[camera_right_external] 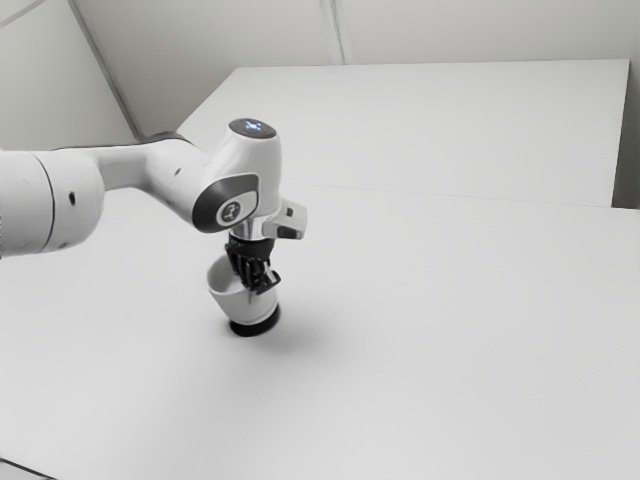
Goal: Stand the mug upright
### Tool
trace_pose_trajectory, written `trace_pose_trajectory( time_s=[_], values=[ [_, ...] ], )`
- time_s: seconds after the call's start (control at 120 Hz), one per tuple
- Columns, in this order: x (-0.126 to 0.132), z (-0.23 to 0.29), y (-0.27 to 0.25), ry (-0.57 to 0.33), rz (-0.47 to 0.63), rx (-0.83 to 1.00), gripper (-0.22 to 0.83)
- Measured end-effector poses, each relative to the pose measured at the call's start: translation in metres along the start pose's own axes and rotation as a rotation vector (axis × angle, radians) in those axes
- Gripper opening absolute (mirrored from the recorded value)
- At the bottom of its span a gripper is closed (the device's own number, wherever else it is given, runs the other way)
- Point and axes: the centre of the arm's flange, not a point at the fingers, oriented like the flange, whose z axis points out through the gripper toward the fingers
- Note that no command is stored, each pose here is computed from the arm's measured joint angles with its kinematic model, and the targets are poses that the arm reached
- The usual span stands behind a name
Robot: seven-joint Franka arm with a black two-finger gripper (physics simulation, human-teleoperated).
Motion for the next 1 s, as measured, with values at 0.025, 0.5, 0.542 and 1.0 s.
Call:
trace_pose_trajectory(
  time_s=[0.025,0.5,0.542,1.0],
  values=[
    [0.003,0.002,0.001,-0.003,-0.003,-0.004,-0.17],
    [0.015,0.005,0.007,-0.010,-0.058,-0.035,0.29],
    [0.012,-0.005,0.005,0.003,-0.067,-0.037,0.34],
    [-0.006,-0.176,-0.094,0.282,-0.249,-0.101,0.57]
  ],
)
